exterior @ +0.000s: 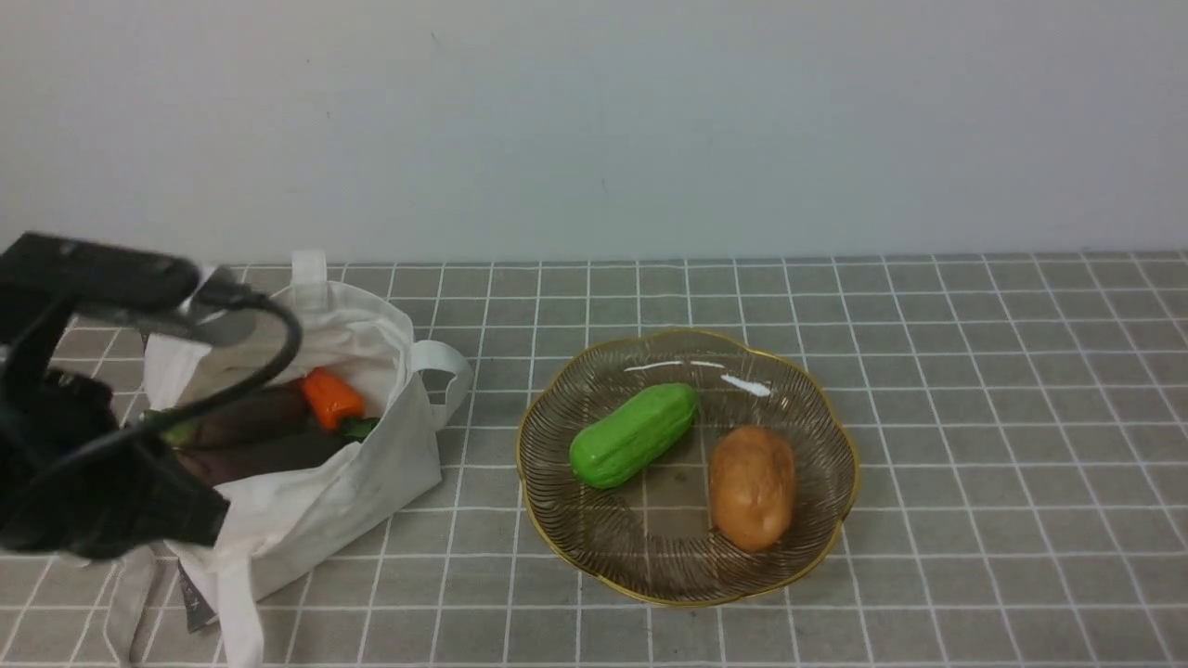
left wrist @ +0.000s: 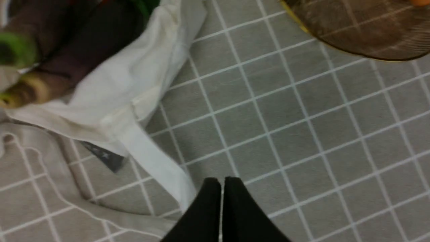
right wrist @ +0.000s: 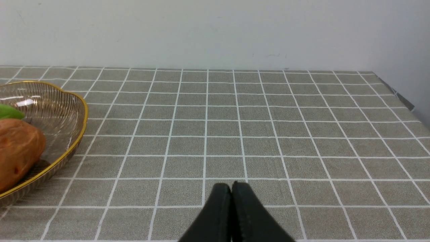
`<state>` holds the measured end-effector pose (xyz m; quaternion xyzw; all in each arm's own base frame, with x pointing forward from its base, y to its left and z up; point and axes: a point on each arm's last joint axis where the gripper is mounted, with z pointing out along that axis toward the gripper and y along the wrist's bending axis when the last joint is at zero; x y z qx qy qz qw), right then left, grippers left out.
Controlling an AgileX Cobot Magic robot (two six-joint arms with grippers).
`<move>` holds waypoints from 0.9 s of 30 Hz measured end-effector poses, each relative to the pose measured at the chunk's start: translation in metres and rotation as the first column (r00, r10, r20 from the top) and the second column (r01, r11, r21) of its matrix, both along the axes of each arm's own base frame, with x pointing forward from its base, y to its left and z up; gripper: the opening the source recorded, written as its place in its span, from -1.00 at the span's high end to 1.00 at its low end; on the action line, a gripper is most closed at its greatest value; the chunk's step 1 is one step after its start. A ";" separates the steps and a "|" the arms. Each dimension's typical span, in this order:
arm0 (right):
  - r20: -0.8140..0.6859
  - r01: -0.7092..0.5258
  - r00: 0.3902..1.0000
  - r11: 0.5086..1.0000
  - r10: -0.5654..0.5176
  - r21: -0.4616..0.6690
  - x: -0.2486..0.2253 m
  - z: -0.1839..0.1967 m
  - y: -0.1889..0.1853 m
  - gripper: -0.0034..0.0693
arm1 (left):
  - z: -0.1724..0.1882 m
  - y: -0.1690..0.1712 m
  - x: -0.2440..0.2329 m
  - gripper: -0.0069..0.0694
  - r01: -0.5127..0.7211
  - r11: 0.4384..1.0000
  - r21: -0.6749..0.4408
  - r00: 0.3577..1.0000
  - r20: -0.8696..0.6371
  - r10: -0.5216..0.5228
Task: Take vegetables from bag on grey coffee tablecloth place on plate.
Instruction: 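Reach into the bag and grasp a vegetable inside it with the left gripper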
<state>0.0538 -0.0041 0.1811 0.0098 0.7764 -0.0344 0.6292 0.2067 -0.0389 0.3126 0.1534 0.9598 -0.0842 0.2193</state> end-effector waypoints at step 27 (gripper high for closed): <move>0.000 0.000 1.000 1.000 0.000 0.000 0.000 0.000 0.000 0.94 | -0.048 0.008 0.146 0.67 0.093 0.940 0.329 0.978 -0.206 -0.024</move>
